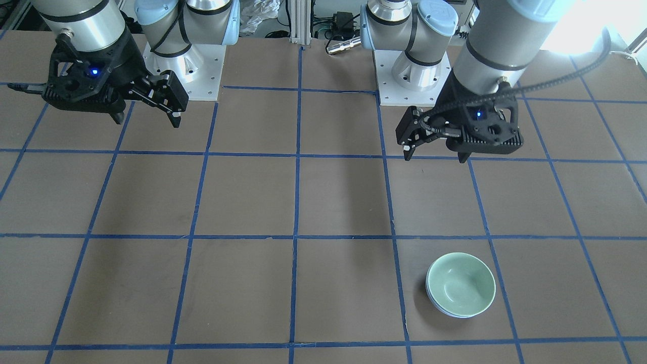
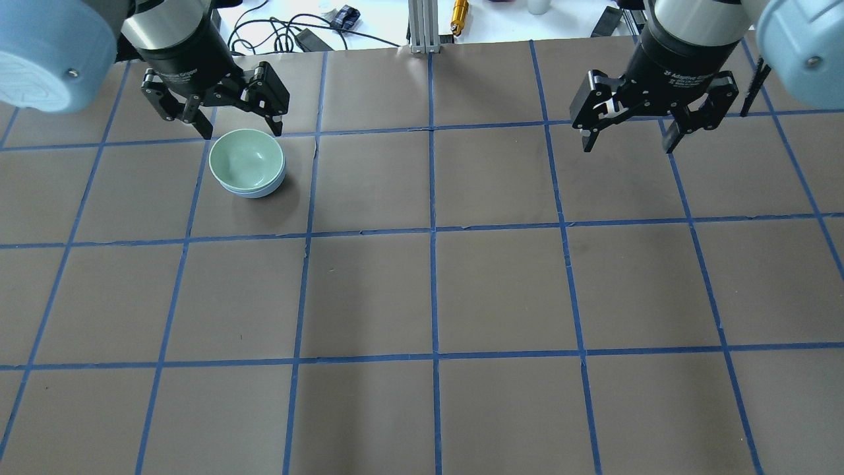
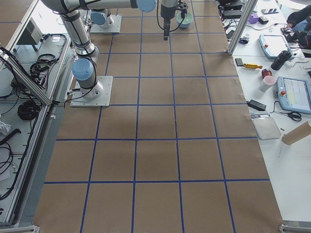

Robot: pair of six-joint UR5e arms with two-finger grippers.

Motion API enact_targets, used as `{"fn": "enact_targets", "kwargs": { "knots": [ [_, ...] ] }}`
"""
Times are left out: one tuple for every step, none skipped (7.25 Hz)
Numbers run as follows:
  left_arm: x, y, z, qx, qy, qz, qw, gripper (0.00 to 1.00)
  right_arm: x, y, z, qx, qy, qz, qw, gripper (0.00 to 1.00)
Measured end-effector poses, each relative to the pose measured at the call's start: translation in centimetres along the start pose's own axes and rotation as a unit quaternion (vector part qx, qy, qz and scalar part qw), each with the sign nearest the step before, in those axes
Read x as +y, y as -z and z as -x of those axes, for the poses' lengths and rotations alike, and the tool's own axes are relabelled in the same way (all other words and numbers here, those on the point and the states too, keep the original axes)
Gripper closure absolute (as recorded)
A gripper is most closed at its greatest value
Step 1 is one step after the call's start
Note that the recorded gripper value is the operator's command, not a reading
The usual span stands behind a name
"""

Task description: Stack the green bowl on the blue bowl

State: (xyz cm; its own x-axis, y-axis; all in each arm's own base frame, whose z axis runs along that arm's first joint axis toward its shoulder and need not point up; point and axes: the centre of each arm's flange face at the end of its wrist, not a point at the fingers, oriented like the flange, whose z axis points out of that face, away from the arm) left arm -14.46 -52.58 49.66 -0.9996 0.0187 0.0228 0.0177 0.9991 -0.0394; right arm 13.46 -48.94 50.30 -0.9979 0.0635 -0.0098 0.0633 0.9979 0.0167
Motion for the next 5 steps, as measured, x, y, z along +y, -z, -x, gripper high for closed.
{"fn": "enact_targets", "kwargs": {
  "knots": [
    [1.5, 0.8, 0.0, 0.0, 0.0, -0.002, 1.0, 0.0, 0.0, 0.0, 0.0, 0.0, 0.0, 0.0, 1.0, 0.0],
    [2.6, 1.1, 0.1, 0.0, -0.001, -0.003, 1.0, 0.0, 0.0, 0.0, 0.0, 0.0, 0.0, 0.0, 1.0, 0.0],
    [3.3, 1.1, 0.2, 0.001, 0.0, -0.005, 1.0, 0.0, 0.0, 0.0, 0.0, 0.0, 0.0, 0.0, 1.0, 0.0],
    [3.6, 1.2, 0.4, 0.001, 0.001, -0.008, 1.0, 0.0, 0.0, 0.0, 0.0, 0.0, 0.0, 0.0, 1.0, 0.0],
    [3.7, 1.3, 0.5, 0.002, 0.001, -0.01, 0.9999, 0.0, 0.0, 0.0, 0.0, 0.0, 0.0, 0.0, 1.0, 0.0]
  ]
}}
